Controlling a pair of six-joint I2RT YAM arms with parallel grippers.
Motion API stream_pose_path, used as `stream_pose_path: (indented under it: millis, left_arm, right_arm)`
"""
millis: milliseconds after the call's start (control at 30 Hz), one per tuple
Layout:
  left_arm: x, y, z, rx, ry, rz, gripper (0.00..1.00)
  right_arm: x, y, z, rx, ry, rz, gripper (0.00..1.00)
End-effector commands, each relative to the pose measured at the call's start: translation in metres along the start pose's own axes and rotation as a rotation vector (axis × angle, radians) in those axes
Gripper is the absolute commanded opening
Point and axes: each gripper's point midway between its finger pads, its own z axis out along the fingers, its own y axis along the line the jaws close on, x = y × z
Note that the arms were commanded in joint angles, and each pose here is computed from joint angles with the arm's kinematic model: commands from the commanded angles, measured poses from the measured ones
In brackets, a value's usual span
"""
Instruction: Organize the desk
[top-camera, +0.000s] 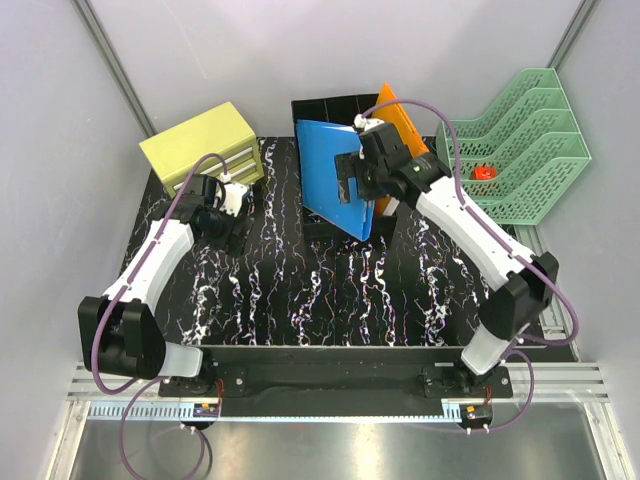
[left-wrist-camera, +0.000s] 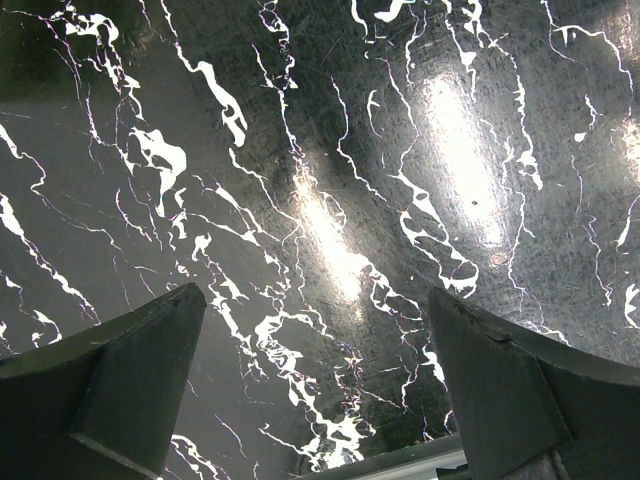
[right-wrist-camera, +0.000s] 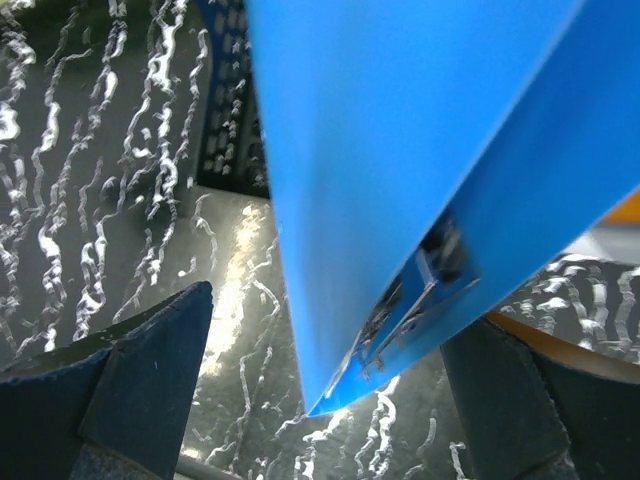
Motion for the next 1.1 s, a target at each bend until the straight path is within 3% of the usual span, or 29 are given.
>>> stream_pose_path:
  millis: [0,267,467,567,600,733,933,1067]
  left_arm:
    - [-0.014,-0.001,-0.002,0.016,-0.053,-0.004,0.99]
    - [-0.014,-0.001,-0.005,0.011,-0.06,-0.002,0.99]
    - [-0.014,-0.002,-0.006,0.015,-0.061,-0.006,0.99]
    - [-0.016,-0.003,-0.006,0.022,-0.062,-0.011,0.99]
    - [-0.016,-0.004,-0.006,0.022,-0.062,-0.011,0.99]
    - [-0.015,-0.003,-0.006,0.019,-0.062,-0.011,0.99]
    - [-0.015,-0.003,-0.003,0.021,-0.053,-0.012,0.99]
    - [-0.017,-0.004,-0.004,0.022,-0.057,-0.011,0.99]
  right_arm:
    - [-0.006,0.018,-0.006,-0.123,-0.092,0.085,0.98]
    - [0.036,0.023,0.012,-0.208,-0.139,0.224,0.72]
    - [0.053,0.023,0.011,-0.238,-0.194,0.251,0.59]
    - [0.053,0.022,0.007,-0.228,-0.223,0.243,0.42]
    - [0.053,0.022,0.005,-0.225,-0.228,0.237,0.28]
    - [0.035,0.018,-0.013,-0.194,-0.285,0.211,0.1]
    - [0.004,0.009,-0.046,-0.116,-0.265,0.194,0.04]
    - [0.0,0.012,-0.047,-0.07,-0.144,0.175,0.04]
